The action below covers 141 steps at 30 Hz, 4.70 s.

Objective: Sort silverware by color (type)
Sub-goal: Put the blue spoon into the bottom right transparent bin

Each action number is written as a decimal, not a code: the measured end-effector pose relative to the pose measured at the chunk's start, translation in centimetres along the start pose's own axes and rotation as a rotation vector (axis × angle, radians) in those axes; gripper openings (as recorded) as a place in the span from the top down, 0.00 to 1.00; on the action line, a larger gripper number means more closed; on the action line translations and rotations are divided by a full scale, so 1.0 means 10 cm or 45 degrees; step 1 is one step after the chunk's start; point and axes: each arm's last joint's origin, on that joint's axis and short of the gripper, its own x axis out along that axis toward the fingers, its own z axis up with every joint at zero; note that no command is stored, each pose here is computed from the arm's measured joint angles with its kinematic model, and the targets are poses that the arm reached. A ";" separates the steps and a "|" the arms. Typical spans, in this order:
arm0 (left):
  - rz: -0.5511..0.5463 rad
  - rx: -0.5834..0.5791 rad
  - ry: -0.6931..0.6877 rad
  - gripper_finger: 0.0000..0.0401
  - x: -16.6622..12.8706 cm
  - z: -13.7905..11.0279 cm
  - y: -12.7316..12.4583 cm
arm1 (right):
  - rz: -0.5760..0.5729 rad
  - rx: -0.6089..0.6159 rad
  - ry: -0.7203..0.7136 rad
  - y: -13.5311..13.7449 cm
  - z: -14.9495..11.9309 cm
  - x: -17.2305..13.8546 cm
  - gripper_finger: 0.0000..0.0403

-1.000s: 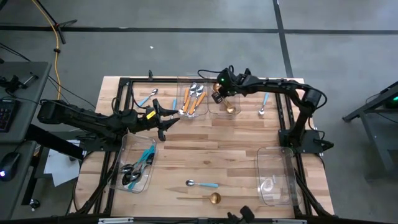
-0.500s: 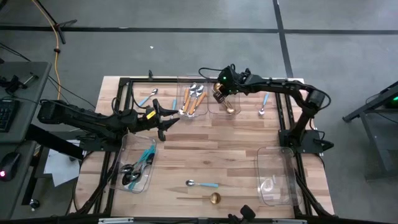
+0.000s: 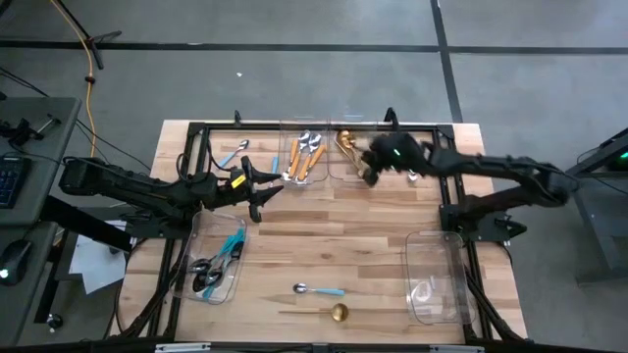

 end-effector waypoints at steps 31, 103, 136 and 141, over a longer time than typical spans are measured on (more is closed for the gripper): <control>-0.006 0.068 0.000 0.64 0.00 0.00 0.00 | 0.727 -0.254 -0.798 0.60 -0.59 -0.45 0.87; 1.342 -0.547 1.478 0.64 -0.05 -0.61 2.08 | 0.725 -0.252 -0.799 0.60 -0.59 -0.45 0.87; 1.153 -0.547 1.685 0.64 0.11 -0.85 1.96 | 0.728 -0.243 -0.795 0.60 -0.59 -0.45 0.87; 1.034 -0.667 1.707 0.64 0.11 -0.87 1.91 | 0.728 -0.243 -0.794 0.60 -0.59 -0.45 0.87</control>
